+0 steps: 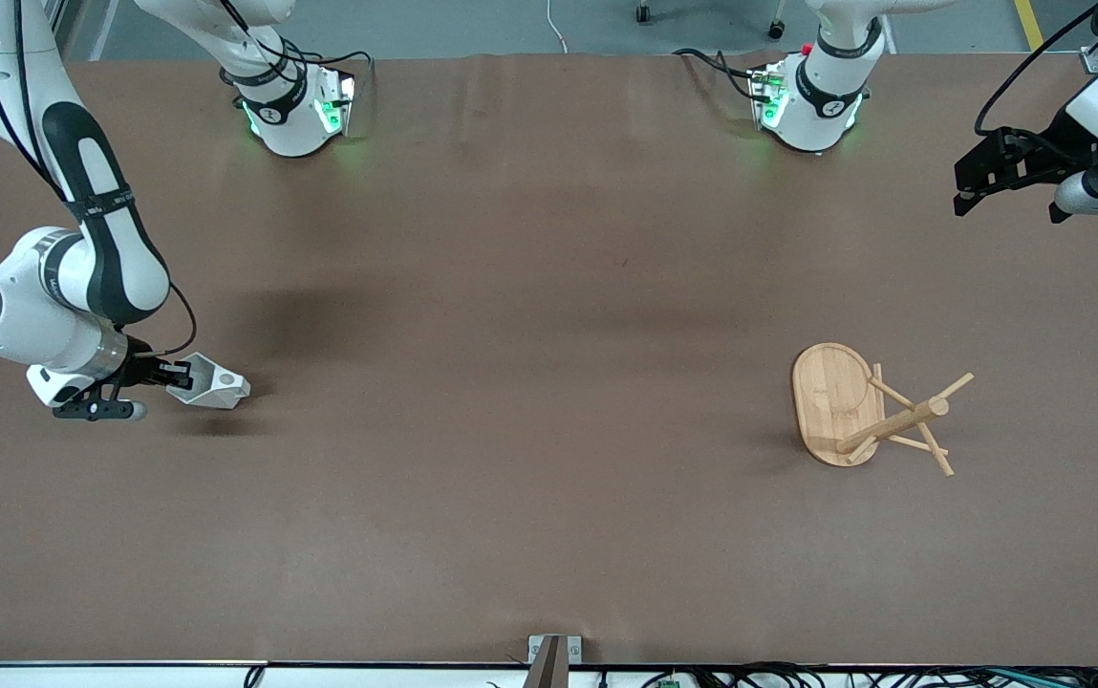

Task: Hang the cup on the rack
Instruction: 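Close the right gripper on the white cup, then lift the cup with the right gripper while the left gripper approaches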

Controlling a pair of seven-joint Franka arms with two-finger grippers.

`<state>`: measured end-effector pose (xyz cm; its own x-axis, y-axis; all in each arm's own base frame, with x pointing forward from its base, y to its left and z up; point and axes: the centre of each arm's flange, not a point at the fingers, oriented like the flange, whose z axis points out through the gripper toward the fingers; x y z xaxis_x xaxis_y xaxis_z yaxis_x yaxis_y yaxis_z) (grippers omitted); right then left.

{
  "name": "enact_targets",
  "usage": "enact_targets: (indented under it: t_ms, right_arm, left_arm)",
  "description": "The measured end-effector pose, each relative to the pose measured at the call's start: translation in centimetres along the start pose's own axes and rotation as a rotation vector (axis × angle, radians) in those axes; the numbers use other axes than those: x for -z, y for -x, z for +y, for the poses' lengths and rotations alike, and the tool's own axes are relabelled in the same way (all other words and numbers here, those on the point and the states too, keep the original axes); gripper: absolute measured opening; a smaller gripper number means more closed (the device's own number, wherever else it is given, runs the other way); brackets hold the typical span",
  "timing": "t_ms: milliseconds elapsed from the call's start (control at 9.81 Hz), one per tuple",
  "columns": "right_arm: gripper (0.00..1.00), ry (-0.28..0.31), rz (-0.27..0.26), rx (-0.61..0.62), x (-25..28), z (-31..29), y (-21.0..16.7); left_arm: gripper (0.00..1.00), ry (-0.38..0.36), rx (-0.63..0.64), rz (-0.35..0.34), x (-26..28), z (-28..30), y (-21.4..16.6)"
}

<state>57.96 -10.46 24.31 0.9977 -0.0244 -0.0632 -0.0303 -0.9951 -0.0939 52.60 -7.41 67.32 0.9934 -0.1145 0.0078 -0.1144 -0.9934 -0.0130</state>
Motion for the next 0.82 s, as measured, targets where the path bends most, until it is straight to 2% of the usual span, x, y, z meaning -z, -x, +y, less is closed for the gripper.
enact_targets:
  t_ms: [204, 408, 611, 815]
  right_arm:
    - [0.04, -0.053, -0.041, -0.024, 5.3, -2.9, -1.6]
    - [0.04, -0.139, -0.051, -0.065, 12.0, -9.4, -3.3]
    - [0.04, -0.272, -0.045, -0.040, 15.1, -16.4, -3.0]
    - [0.04, -0.428, -0.072, -0.020, 16.1, -22.2, -1.9]
  left_arm:
    - [1.00, 0.000, -0.002, 0.001, 0.0, 0.1, 0.0]
    - [1.00, 0.000, -0.003, 0.001, 0.0, 0.2, 0.0]
    - [1.00, 0.000, -0.004, 0.001, 0.0, 0.2, 0.0]
    - [1.00, 0.000, -0.006, 0.001, 0.0, 0.3, 0.0]
